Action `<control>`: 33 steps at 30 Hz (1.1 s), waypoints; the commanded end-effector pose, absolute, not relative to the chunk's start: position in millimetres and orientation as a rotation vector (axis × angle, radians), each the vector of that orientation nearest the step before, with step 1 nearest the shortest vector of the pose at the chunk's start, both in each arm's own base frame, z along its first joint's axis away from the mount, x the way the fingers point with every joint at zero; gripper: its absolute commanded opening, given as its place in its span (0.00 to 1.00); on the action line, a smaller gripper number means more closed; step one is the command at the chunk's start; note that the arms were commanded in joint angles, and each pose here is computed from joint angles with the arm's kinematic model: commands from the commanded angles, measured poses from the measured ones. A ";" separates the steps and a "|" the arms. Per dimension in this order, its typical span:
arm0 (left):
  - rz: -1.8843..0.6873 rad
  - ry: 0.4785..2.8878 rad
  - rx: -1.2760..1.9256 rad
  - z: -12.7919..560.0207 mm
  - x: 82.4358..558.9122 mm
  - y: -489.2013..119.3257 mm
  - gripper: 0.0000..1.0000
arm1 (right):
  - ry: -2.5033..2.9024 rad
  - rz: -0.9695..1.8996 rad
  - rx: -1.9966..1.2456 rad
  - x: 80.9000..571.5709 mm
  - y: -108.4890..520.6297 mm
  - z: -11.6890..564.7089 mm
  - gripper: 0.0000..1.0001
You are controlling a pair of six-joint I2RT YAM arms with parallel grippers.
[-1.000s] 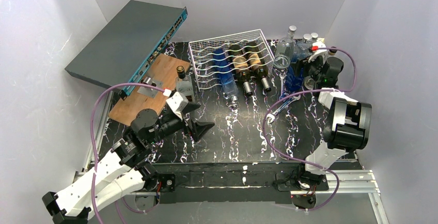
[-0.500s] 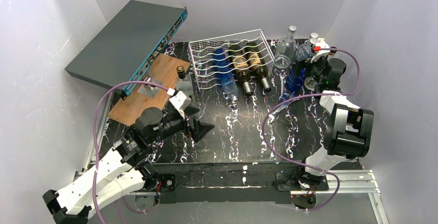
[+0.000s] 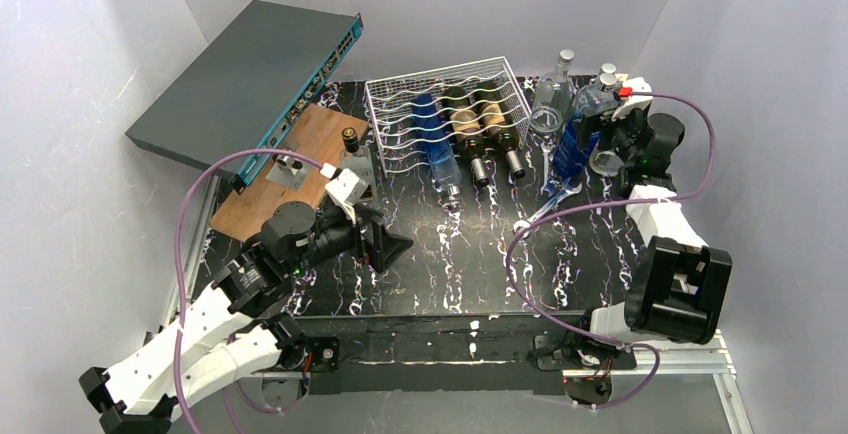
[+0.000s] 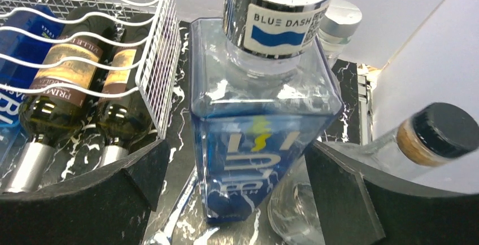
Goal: Take the wine bottle off the wine rack
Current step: Place the wine bottle at the center of the board, then pick up the wine bottle from the wine rack.
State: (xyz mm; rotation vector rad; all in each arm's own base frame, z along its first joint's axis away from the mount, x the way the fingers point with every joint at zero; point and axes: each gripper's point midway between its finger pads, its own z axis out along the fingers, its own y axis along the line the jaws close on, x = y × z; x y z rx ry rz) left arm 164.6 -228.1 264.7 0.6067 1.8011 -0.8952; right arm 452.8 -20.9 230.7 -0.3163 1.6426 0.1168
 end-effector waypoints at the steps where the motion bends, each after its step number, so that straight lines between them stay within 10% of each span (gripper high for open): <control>1: -0.885 1.852 0.539 274.4 164.4 -221.4 0.98 | 1.652 0.078 -0.339 436.7 -25.1 254.1 0.98; 33: -0.902 2.198 0.225 265.3 195.7 -263.3 0.98 | 1.814 0.518 -0.555 296.1 58.6 203.8 0.98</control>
